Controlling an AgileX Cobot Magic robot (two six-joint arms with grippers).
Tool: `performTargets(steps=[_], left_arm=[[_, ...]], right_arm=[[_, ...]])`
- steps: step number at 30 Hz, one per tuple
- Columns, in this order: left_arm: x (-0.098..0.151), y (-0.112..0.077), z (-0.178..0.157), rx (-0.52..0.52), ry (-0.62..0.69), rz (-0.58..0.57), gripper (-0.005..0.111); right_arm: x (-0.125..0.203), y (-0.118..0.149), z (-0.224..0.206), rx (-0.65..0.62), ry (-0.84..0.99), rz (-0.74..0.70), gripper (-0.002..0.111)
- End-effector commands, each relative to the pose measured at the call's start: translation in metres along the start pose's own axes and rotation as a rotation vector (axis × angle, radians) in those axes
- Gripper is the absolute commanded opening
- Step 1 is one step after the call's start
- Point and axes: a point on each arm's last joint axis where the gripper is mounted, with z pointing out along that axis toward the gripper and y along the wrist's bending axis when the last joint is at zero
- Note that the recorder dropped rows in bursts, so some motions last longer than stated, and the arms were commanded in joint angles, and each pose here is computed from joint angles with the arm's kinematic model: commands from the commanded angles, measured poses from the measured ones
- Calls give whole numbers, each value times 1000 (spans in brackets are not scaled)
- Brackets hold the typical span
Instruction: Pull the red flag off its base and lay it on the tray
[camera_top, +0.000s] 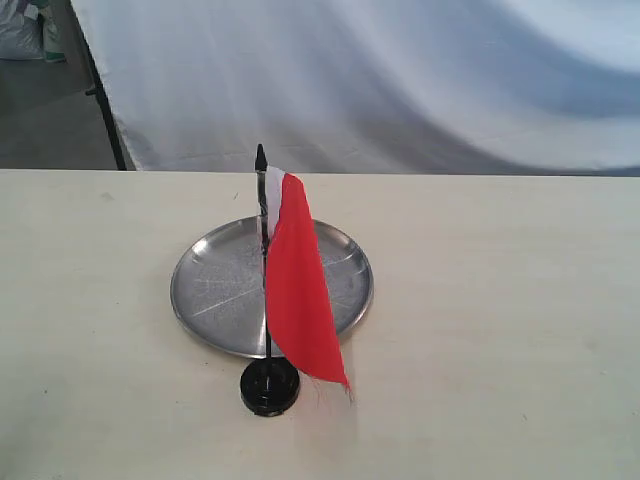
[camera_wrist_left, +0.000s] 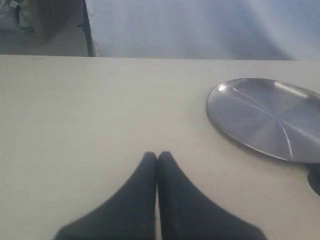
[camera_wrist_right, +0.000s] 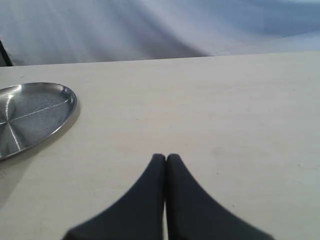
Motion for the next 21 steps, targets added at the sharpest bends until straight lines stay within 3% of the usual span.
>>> performTargets(steps=[1,6,12,18,21], left_arm=[[1,3,0,-32,-4,73,0],[-7,3,0,-43,-81,119,0],[-33,1,-6,21,-380,-151,0],[-57,3,-20,29,-687,-168,0],[-62,3,-25,50,-760,-218,0]], right_arm=[[1,-1,0,9,-8,-11,0],[1,-1,0,9,-8,-11,0],[1,-1,0,9,-8,-11,0],[1,-1,0,9,-8,-11,0],[1,-1,0,9,-8,-11,0]])
